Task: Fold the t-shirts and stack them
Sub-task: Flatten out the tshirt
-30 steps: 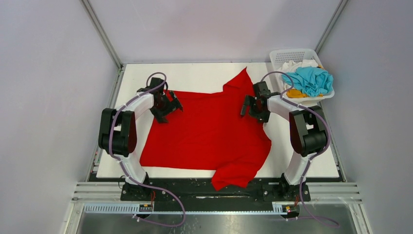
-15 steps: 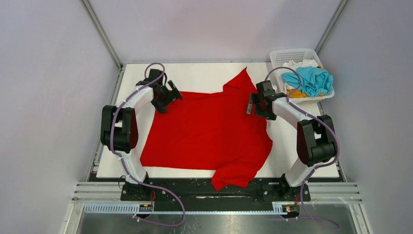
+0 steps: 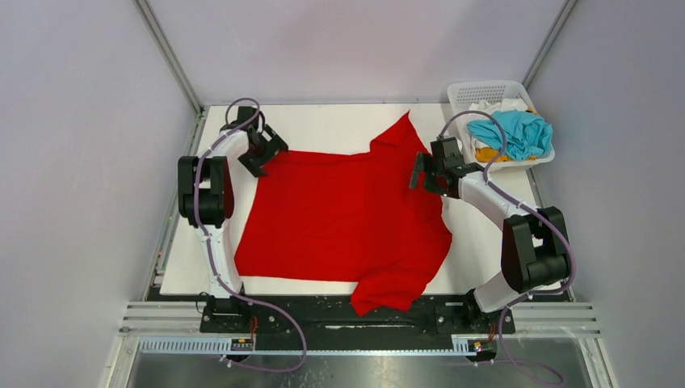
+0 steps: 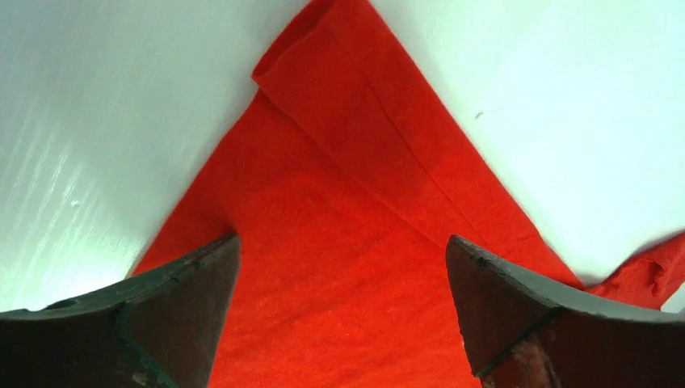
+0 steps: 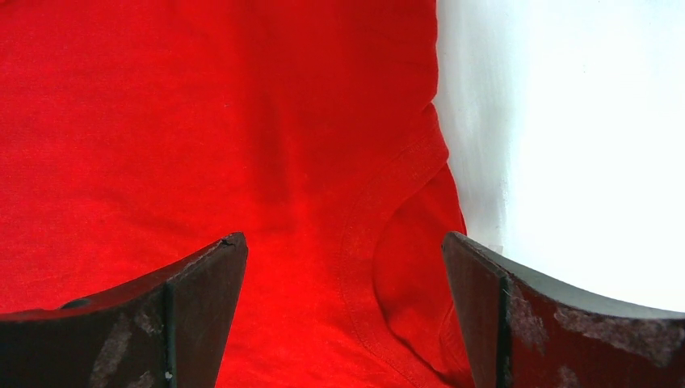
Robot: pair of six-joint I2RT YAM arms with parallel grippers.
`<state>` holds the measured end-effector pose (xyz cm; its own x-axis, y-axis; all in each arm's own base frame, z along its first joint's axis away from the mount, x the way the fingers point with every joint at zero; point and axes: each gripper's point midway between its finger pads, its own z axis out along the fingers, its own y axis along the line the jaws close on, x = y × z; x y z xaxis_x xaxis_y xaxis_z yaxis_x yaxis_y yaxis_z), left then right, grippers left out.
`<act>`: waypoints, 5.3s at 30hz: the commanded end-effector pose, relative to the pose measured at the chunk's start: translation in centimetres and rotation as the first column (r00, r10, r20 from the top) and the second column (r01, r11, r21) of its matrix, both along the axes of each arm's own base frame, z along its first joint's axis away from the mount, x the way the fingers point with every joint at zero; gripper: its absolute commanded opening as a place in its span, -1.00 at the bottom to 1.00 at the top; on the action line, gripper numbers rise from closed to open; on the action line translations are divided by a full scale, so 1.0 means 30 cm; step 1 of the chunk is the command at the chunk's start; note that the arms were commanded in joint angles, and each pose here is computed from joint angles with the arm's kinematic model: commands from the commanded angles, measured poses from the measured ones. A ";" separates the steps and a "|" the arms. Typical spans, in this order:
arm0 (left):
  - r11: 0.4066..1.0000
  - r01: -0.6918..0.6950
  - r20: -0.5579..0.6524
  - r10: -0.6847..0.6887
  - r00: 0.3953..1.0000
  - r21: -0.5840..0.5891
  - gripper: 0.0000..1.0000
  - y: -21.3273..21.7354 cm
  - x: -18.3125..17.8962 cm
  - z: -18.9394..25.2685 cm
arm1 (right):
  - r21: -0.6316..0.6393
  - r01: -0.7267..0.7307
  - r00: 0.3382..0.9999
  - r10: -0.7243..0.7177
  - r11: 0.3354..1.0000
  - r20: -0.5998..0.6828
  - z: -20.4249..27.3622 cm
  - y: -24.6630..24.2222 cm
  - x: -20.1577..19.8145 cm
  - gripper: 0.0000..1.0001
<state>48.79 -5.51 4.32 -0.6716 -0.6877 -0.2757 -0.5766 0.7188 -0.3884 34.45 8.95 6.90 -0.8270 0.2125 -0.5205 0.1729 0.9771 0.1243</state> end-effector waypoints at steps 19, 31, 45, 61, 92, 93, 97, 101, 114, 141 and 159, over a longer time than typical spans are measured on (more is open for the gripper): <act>0.962 -0.162 0.174 0.202 0.964 -0.219 0.98 -0.078 0.281 0.040 | 0.014 -0.025 0.997 0.024 1.000 0.068 0.054 0.012 0.014 0.98; 0.896 -0.196 0.311 0.333 0.890 -0.398 0.98 -0.115 0.475 0.171 | 0.001 -0.026 0.998 0.026 1.000 0.052 0.035 0.007 0.012 0.98; 0.870 -0.153 0.474 0.394 0.787 -0.469 0.98 -0.173 0.770 0.265 | -0.068 -0.018 0.999 0.021 0.998 0.036 0.033 -0.030 0.017 0.99; 0.979 0.097 0.500 0.006 0.866 -0.179 0.98 -0.214 0.185 0.548 | 0.169 0.064 0.985 -0.090 0.983 0.149 0.211 0.175 0.448 0.99; 0.969 0.208 -0.040 -0.215 0.976 -0.131 0.98 -0.280 -0.464 -0.045 | 0.500 0.331 0.915 -0.402 0.801 0.039 -0.074 0.403 0.893 0.97; 0.970 0.208 -0.044 -0.215 0.976 -0.130 0.98 -0.279 -0.466 -0.049 | 0.508 0.325 0.913 -0.405 0.798 0.052 -0.069 0.412 0.914 0.96; 0.971 0.205 -0.067 -0.214 0.974 -0.124 0.98 -0.273 -0.480 -0.070 | 0.542 0.282 0.909 -0.401 0.792 0.113 -0.053 0.459 1.020 0.95; 0.972 0.204 -0.079 -0.214 0.974 -0.120 0.98 -0.267 -0.493 -0.077 | 0.652 0.239 0.872 -0.455 0.720 0.183 -0.039 0.505 1.136 0.92; 0.972 0.218 -0.070 -0.225 0.972 -0.085 0.98 -0.247 -0.504 -0.037 | 0.445 0.025 0.851 -0.253 0.895 0.461 0.252 0.481 1.099 0.93; 0.961 0.250 -0.075 -0.259 0.963 -0.116 0.98 -0.267 -0.510 -0.039 | 0.178 0.054 0.998 -0.056 0.983 0.003 -0.060 0.295 0.783 0.51; 0.964 0.238 -0.089 -0.249 0.964 -0.122 0.98 -0.265 -0.534 -0.038 | 0.434 0.304 0.948 -0.313 0.848 -0.052 -0.131 0.383 0.878 0.13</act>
